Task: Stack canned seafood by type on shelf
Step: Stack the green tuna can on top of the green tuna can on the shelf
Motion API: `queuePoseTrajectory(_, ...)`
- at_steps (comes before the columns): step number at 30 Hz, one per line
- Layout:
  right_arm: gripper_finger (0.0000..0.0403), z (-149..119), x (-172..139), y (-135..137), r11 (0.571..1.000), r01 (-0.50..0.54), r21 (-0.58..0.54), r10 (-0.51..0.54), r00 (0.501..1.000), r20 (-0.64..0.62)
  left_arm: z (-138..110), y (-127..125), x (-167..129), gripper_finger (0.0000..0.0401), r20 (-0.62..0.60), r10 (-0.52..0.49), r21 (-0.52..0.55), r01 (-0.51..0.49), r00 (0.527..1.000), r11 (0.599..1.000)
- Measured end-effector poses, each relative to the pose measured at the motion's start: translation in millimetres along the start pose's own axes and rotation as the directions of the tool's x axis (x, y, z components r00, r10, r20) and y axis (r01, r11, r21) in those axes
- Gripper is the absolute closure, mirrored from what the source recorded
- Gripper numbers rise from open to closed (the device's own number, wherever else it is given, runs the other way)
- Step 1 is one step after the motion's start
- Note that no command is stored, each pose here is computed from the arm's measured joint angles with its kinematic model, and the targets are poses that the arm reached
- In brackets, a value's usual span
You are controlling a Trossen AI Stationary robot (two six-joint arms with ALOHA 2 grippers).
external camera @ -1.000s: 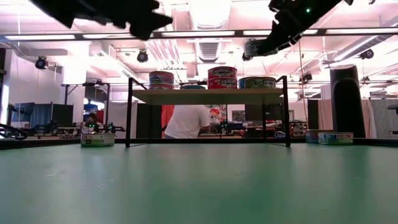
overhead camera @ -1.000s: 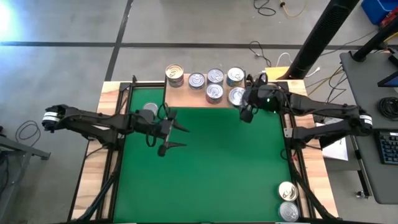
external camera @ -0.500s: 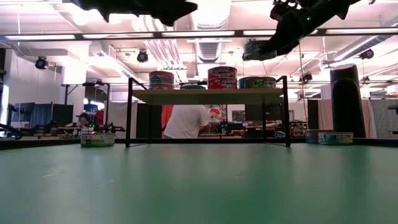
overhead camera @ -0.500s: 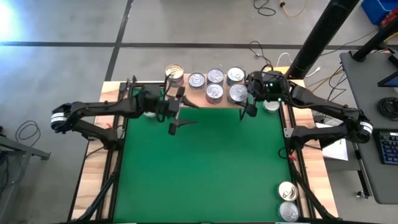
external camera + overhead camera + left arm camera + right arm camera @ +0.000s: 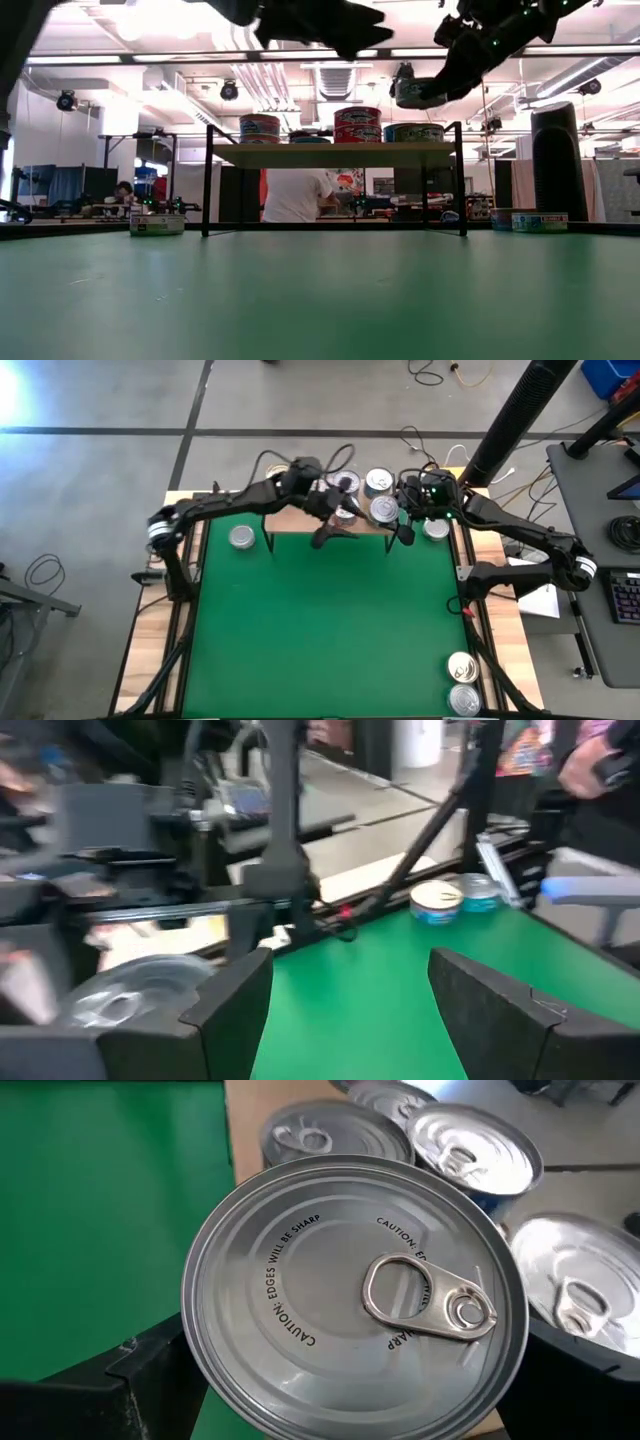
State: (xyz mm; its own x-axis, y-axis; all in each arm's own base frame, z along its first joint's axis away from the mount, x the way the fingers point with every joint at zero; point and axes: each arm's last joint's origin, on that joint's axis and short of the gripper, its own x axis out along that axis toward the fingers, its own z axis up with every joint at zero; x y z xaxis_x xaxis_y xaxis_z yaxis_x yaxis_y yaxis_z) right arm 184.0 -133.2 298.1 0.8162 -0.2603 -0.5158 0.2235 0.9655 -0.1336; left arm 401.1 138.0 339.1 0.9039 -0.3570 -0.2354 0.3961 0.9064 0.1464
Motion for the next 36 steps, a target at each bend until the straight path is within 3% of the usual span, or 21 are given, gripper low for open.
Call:
queuePoseTrajectory(6, 0.0028, -8.7, 5.3, -7.7, 1.000, 0.002, 0.018, -0.002, 1.000, -0.031, -7.1, 29.7, 28.1, 0.0153, -0.071, -0.028, -0.084, 0.022, 0.997, 0.996)
queuePoseTrajectory(13, 0.0028, -12.9, 16.6, -14.7, 1.000, 0.008, 0.024, -0.007, 0.999, -0.053, -9.4, 50.7, 52.6, 0.0195, -0.107, -0.047, -0.113, 0.035, 0.993, 0.993)
queuePoseTrajectory(18, 0.0028, -14.5, 25.9, -18.7, 1.000, 0.017, 0.011, -0.016, 0.998, -0.057, -19.6, 64.9, 66.6, 0.0231, -0.166, 0.038, -0.098, -0.055, 0.985, 0.994)
queuePoseTrajectory(26, 0.0027, -17.0, 30.2, -18.5, 0.999, -0.019, 0.049, 0.022, 0.997, -0.070, -27.3, 64.6, 78.3, 0.0261, -0.257, 0.010, -0.053, -0.024, 0.966, 0.998)
queuePoseTrajectory(36, 0.0020, -17.6, 30.3, -18.1, 0.996, -0.021, 0.084, 0.028, 0.997, -0.075, -28.4, 67.5, 77.8, 0.0265, -0.324, 0.128, 0.008, -0.133, 0.937, 0.991)
